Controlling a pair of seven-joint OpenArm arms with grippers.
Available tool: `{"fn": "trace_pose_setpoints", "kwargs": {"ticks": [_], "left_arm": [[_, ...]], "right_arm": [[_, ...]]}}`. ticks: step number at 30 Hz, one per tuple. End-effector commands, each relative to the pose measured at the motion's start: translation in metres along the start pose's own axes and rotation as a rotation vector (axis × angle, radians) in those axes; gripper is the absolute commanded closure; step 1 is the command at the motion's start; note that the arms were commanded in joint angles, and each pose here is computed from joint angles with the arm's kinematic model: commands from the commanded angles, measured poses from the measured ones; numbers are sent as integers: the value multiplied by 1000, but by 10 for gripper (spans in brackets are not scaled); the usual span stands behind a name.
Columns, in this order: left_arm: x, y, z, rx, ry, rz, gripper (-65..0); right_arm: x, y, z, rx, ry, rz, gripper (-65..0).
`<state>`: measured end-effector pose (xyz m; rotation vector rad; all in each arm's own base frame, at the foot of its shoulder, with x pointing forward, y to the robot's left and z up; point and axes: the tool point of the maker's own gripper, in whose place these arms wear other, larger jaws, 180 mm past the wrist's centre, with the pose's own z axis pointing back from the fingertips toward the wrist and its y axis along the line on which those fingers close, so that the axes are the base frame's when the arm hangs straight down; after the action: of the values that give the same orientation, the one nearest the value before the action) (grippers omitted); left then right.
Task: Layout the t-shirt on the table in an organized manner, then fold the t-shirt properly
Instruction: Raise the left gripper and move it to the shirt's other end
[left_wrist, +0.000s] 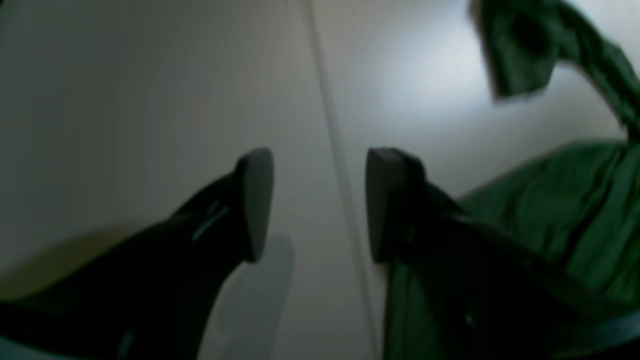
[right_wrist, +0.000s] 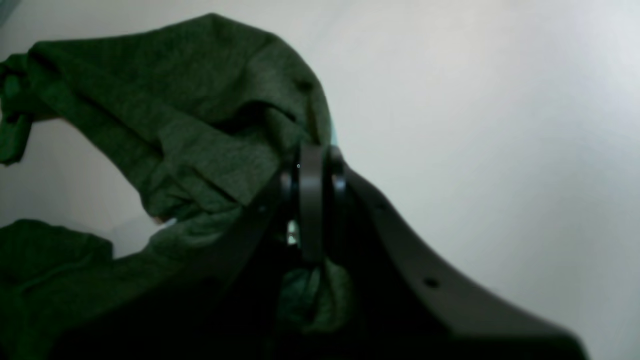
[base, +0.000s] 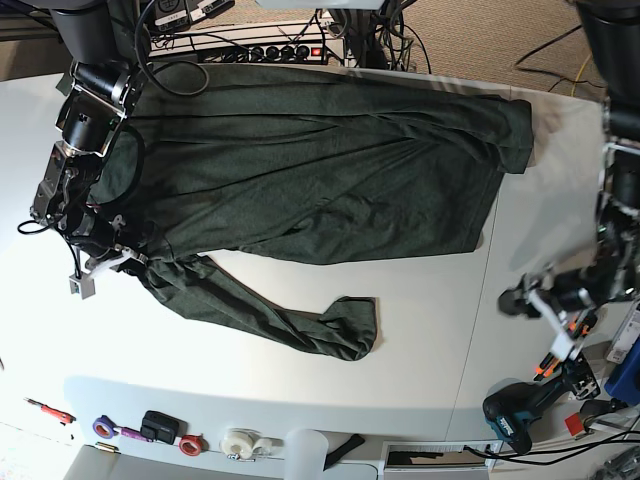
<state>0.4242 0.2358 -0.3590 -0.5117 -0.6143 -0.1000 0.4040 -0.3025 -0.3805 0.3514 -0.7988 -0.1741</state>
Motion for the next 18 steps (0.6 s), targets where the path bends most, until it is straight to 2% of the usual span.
{"fn": "trace_pose_setpoints", "kwargs": {"ticks": [1, 7, 10, 18], "left_arm": [[12, 0, 13, -23, -34, 0, -313], [-50, 12, 14, -50, 64, 78, -313], [-73, 3, 9, -102, 93, 141, -313], [-102, -33, -6, -247, 150, 187, -313]], "right_arm": [[27, 2, 6, 7, -68, 19, 0], [24, 8, 2, 19, -63, 14, 0], [22, 10, 0, 24, -59, 12, 0], [20, 10, 0, 24, -49, 12, 0]]}}
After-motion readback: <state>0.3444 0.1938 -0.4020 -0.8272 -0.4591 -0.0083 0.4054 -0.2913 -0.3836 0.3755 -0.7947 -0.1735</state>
